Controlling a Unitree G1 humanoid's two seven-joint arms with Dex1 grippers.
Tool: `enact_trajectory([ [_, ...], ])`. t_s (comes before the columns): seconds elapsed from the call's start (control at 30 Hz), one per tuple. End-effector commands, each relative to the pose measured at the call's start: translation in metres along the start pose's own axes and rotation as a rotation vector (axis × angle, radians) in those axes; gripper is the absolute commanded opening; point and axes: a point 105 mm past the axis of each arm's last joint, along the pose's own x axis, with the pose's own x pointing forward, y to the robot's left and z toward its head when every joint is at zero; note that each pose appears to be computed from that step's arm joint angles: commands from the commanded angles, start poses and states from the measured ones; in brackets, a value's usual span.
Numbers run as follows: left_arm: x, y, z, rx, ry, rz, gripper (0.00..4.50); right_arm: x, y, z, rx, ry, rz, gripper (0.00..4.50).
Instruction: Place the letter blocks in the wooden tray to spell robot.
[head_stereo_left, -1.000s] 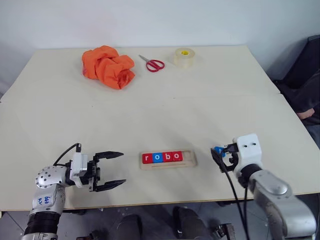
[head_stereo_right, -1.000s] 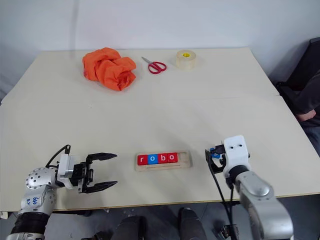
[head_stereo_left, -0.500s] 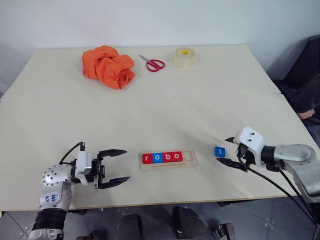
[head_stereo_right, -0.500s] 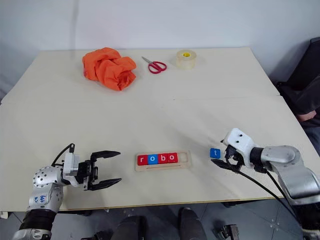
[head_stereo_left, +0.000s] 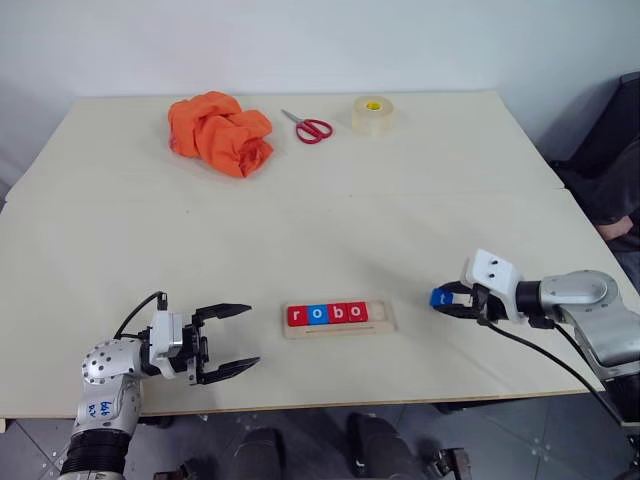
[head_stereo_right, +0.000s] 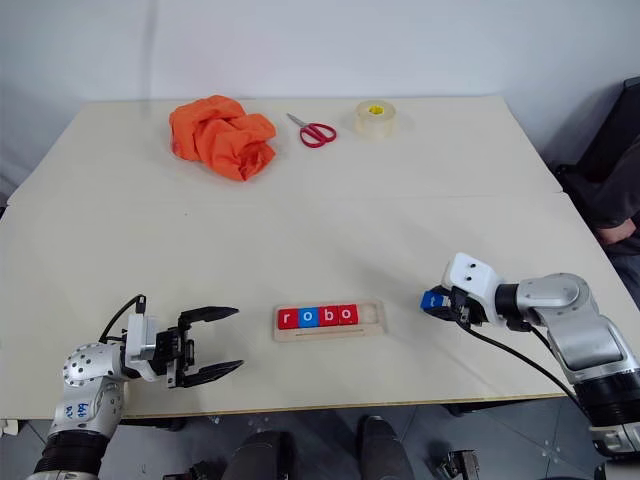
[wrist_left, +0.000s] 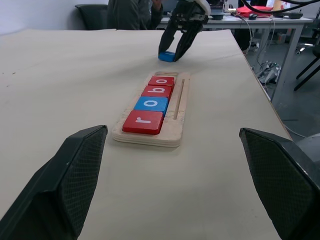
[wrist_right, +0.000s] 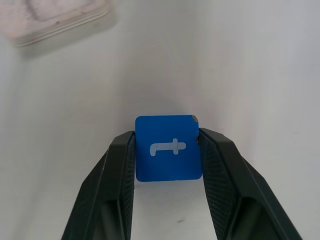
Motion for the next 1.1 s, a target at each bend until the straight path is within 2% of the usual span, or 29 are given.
enact_trajectory([
  [0.03,-0.002,0.002,0.006,0.034,-0.007,0.004,4.50,-0.007,-0.003,0.024,-0.050,-0.040,-0.004,1.46],
  [0.13,-0.002,0.005,0.005,0.037,-0.006,0.002,4.50,-0.005,0.008,0.049,-0.080,-0.067,0.072,1.46],
  [0.23,0.000,0.006,0.005,0.039,-0.008,0.000,4.50,0.002,0.012,0.051,-0.096,0.011,0.108,1.46],
  [0.63,0.000,-0.003,0.004,0.041,-0.016,0.017,4.50,0.036,0.041,0.088,-0.165,-0.008,0.292,1.46],
  [1.1,-0.003,-0.007,0.005,0.041,-0.011,0.050,4.50,0.052,0.050,0.089,-0.209,0.003,0.362,1.46],
])
